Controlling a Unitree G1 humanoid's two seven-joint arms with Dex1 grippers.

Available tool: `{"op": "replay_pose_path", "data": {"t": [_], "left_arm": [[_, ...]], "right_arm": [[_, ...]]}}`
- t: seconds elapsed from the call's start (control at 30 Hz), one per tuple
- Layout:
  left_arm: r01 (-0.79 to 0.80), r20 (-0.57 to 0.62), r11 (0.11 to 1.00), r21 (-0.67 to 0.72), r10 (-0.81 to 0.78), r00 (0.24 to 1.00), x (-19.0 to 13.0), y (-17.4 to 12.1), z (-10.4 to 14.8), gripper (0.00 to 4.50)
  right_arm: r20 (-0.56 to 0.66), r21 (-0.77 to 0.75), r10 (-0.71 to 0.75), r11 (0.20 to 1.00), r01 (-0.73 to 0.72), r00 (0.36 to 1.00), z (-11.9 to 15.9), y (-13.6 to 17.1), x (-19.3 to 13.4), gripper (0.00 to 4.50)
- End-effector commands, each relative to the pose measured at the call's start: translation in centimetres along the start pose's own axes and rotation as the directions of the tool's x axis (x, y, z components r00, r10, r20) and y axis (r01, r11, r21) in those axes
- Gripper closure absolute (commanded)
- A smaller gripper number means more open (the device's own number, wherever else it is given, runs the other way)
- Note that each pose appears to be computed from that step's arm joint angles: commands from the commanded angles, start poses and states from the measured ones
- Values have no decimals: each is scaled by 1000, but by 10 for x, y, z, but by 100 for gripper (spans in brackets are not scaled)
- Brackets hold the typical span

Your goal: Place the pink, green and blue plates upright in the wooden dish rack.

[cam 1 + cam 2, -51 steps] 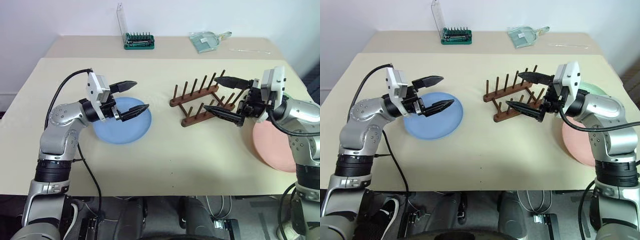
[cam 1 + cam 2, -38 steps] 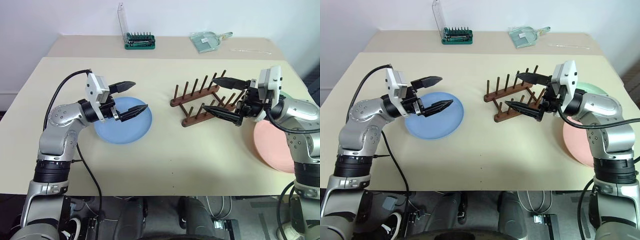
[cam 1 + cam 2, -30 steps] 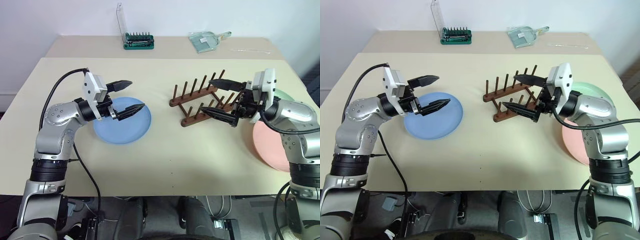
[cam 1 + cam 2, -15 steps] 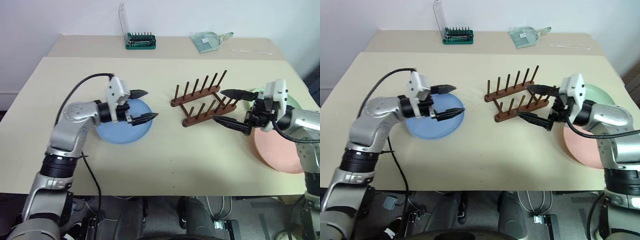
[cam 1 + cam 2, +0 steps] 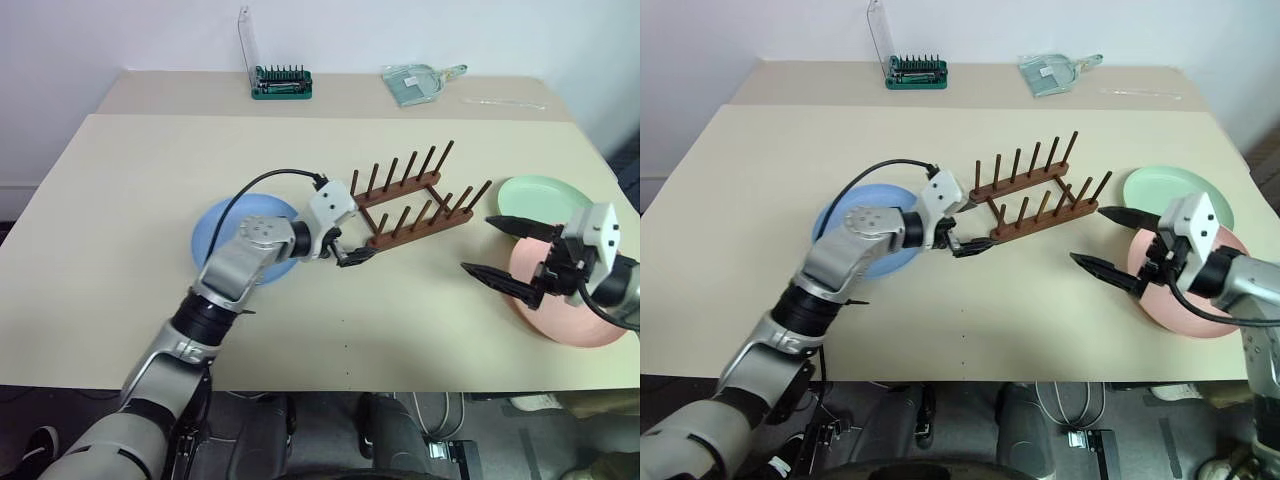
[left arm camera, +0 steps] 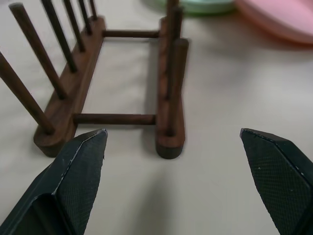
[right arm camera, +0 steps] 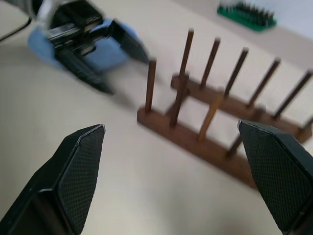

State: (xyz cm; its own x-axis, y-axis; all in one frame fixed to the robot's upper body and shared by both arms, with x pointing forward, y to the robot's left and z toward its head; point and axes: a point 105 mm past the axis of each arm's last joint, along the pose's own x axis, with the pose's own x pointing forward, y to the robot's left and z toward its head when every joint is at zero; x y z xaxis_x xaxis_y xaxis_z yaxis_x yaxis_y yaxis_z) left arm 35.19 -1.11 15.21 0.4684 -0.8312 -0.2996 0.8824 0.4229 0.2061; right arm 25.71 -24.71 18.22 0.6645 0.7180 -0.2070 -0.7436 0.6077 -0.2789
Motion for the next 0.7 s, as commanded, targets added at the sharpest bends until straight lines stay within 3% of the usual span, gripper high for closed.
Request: {"op": "replay_pose_path", "data": {"t": [0.03, 0.13, 0.3, 0.5, 0.7], "left_arm": [[0, -19, 998, 57, 1, 1000, 15, -6, 5, 0], [25, -71, 991, 130, -16, 997, 22, -13, -5, 0], [4, -120, 996, 91, 7, 993, 26, -13, -17, 0], [-60, -139, 998, 1, 59, 988, 30, -8, -24, 0], [-18, -182, 989, -148, -9, 983, 42, -21, -33, 0]], "right_arm": [[-76, -74, -49, 996, 43, 996, -1, -6, -17, 5], [-70, -82, -88, 993, 82, 994, -1, -9, -21, 5], [-48, -89, -114, 990, 110, 992, 4, -6, -26, 5], [-39, -103, -136, 986, 131, 990, 5, -8, -27, 5], [-25, -111, -133, 985, 130, 991, 8, -9, -21, 5]]}}
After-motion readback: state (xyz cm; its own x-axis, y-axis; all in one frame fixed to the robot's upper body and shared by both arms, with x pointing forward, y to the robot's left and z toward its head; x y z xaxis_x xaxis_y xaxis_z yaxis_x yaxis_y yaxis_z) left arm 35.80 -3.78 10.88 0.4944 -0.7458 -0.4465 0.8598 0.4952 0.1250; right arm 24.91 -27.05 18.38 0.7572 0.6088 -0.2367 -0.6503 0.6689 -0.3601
